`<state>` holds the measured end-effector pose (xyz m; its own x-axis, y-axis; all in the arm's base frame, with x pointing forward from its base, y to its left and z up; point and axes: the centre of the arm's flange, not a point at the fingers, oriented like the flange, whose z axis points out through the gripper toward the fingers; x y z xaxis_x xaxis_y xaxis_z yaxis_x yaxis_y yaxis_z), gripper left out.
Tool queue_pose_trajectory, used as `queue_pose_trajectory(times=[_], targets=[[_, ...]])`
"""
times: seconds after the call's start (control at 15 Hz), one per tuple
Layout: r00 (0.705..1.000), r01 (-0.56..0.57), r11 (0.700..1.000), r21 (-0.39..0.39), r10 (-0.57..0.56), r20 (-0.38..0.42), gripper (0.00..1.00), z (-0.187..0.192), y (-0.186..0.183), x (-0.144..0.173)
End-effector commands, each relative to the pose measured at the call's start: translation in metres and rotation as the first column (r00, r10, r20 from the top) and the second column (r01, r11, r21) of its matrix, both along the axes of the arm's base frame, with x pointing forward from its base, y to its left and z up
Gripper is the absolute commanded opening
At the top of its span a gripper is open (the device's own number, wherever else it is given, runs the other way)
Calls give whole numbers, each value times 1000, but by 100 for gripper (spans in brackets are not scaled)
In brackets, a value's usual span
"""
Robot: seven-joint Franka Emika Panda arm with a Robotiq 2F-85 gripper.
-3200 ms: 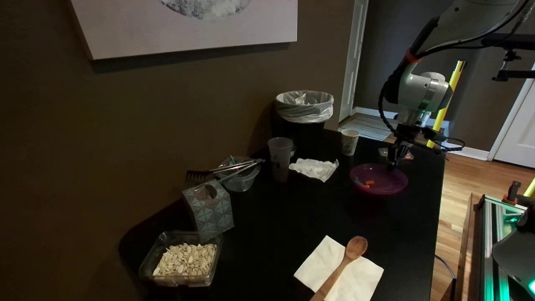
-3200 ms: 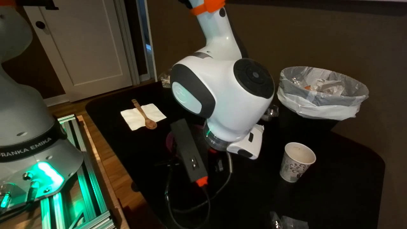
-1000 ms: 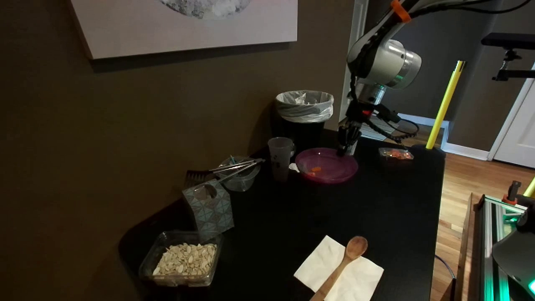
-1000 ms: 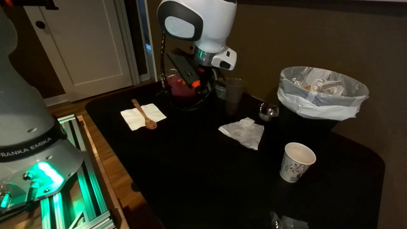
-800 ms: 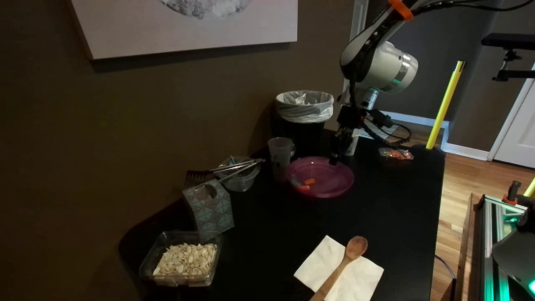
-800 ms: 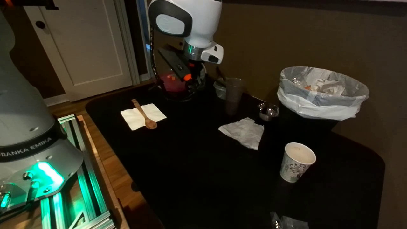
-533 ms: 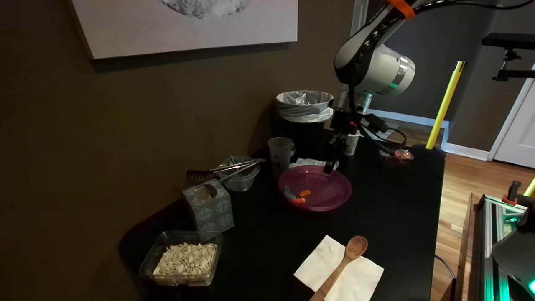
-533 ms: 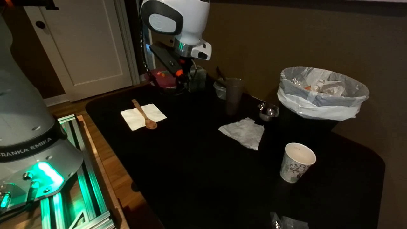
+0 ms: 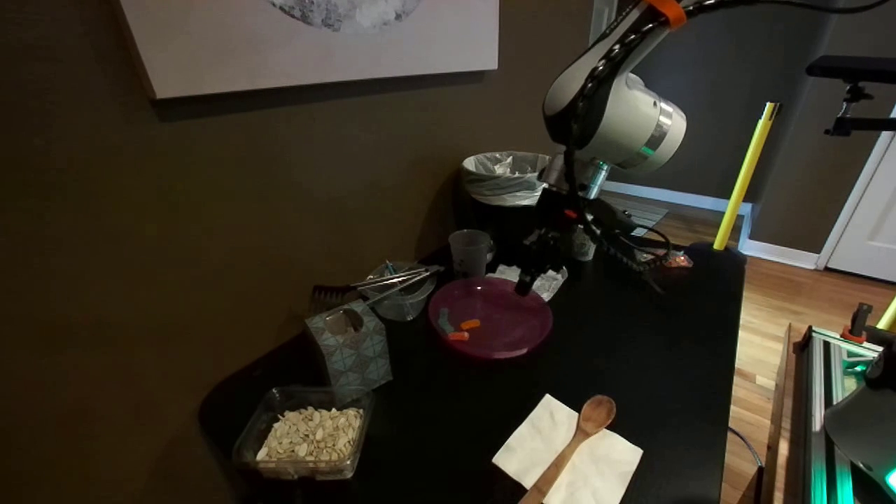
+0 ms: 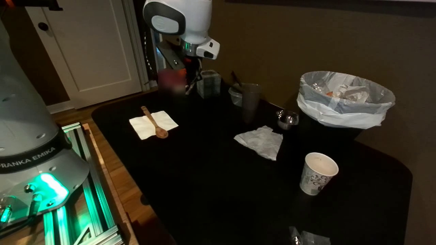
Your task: Put the purple plate on top of the tissue box.
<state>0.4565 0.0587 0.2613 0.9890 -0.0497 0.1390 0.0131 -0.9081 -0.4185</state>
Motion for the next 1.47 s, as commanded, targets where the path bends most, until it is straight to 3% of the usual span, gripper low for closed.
queue_pose_trajectory(times=[0.0,0.2,0.27,0.33,0.53,0.87,1.4], targets=[[996,91,996,-25,-90,22,1,-5,57,19],[990,138,989,-47,-137,27,1,-4,88,38],[995,103,994,-28,-102,17,1,-4,93,40],[995,98,995,-31,-97,32,4,-1,82,21],[993,117,993,-27,-117,30,1,-8,93,32],[981,192,981,-11,-192,41,1,5,119,68],[973,226,962,-151,-232,-22,1,23,161,138]])
